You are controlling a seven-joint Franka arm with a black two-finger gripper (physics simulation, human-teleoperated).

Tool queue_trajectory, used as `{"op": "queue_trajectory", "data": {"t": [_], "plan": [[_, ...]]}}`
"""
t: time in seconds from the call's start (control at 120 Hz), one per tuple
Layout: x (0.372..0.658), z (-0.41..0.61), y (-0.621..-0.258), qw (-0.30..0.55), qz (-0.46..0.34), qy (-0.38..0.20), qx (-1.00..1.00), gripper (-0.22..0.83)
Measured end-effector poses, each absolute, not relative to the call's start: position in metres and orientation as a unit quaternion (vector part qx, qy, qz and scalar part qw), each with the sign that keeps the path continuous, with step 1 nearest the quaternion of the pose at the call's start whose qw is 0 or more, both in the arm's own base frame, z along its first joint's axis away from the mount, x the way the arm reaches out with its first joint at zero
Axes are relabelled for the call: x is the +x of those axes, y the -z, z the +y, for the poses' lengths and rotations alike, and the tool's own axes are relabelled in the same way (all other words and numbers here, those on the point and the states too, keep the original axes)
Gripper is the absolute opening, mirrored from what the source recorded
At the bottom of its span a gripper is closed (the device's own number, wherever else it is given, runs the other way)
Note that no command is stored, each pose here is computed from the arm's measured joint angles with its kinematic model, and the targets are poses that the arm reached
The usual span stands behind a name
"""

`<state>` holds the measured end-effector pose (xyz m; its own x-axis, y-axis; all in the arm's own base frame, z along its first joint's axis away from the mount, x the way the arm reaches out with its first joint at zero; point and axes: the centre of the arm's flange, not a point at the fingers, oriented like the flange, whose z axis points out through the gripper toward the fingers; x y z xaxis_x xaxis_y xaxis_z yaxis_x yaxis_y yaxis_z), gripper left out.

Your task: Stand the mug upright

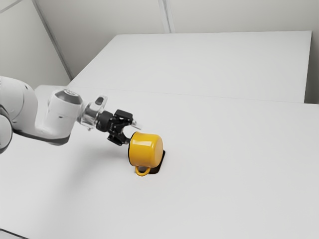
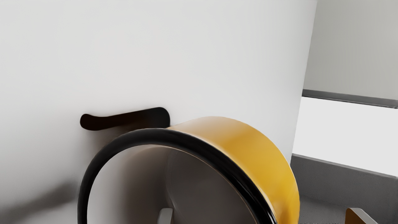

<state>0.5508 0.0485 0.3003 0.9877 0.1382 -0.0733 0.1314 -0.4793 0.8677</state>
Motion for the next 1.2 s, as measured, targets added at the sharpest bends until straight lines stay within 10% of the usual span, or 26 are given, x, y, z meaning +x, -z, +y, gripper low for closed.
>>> {"op": "queue_trajectory", "data": {"t": [0.158, 0.333, 0.517, 0.8, 1.2], "plan": [[0.550, 0.043, -0.299, 0.533, 0.050, -0.021, 0.844, 0.59], [0.541, 0.037, -0.288, 0.559, 0.034, -0.032, 0.828, 0.15], [0.541, 0.038, -0.297, 0.571, 0.009, -0.057, 0.819, -0.05], [0.552, 0.042, -0.348, 0.541, -0.066, -0.104, 0.832, -0.13], [0.553, 0.056, -0.401, 0.182, -0.246, -0.035, 0.951, -0.15]]}}
